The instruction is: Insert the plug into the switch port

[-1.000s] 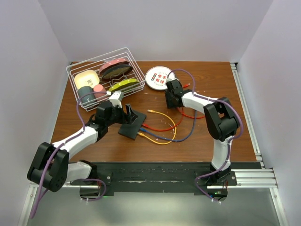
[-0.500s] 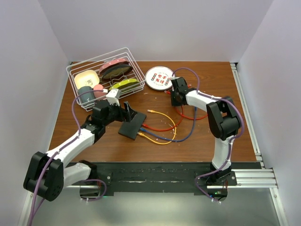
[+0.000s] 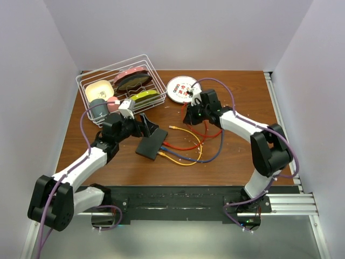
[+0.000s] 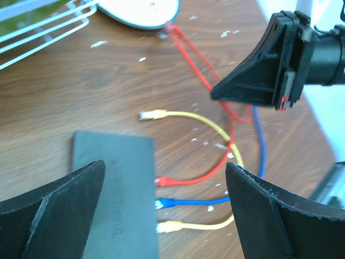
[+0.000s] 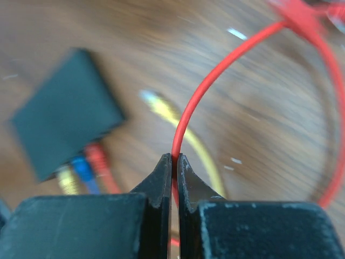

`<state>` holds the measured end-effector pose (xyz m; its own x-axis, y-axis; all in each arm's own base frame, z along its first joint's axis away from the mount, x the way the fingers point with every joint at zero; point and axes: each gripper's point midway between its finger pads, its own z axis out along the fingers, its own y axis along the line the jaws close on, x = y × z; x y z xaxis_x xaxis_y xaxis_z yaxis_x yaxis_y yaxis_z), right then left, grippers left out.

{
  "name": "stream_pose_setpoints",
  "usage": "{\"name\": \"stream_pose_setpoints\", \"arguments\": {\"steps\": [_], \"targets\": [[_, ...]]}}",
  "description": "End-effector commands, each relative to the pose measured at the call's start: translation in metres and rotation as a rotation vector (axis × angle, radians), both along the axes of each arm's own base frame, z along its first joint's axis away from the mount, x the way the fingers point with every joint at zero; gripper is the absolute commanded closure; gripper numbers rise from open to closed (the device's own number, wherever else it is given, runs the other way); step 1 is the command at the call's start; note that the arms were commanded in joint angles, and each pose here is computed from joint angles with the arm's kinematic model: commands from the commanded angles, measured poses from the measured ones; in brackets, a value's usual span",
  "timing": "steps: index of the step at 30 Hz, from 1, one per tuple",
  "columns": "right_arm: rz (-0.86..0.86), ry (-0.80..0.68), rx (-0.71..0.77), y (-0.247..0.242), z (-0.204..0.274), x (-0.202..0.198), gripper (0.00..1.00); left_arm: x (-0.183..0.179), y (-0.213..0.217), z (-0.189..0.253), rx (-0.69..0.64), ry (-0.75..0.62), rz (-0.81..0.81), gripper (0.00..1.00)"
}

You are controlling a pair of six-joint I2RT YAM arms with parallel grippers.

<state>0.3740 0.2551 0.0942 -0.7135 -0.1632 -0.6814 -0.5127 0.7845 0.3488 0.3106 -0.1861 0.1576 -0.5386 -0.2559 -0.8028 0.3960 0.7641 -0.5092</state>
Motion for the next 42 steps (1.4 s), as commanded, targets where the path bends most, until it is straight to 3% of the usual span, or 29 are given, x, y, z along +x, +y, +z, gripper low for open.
{"name": "stream_pose_setpoints", "arguments": {"steps": [1,5,13,24,28,31,36,40,42], "targets": [[0.258,-0.148,0.123,0.045,0.050,-0.033,1.00,0.004,-0.018,0.038,-0.139,-0.077,-0.077,0.00],[0.406,-0.190,0.109,0.071,0.056,-0.066,1.00,0.004,-0.029,0.045,-0.210,-0.081,-0.130,0.00],[0.507,-0.239,0.142,0.086,0.077,-0.092,1.00,0.012,-0.038,0.035,-0.256,-0.034,-0.150,0.02],[0.584,-0.234,0.194,0.088,0.093,-0.116,1.00,0.018,-0.043,0.030,-0.300,-0.032,-0.156,0.17],[0.618,-0.206,0.195,0.090,0.086,-0.125,1.00,0.022,-0.045,0.045,-0.338,-0.076,-0.160,0.26],[0.644,-0.182,0.201,0.092,0.082,-0.132,1.00,0.024,-0.046,0.055,-0.359,-0.108,-0.163,0.41],[0.671,-0.152,0.173,0.091,0.072,-0.139,1.00,0.024,-0.045,0.074,-0.378,-0.175,-0.170,0.57],[0.664,-0.142,0.159,0.090,0.068,-0.139,1.00,0.020,-0.039,0.097,-0.384,-0.249,-0.173,0.80],[0.646,-0.142,0.138,0.088,0.064,-0.135,1.00,0.018,-0.036,0.103,-0.383,-0.271,-0.175,0.81]]}}
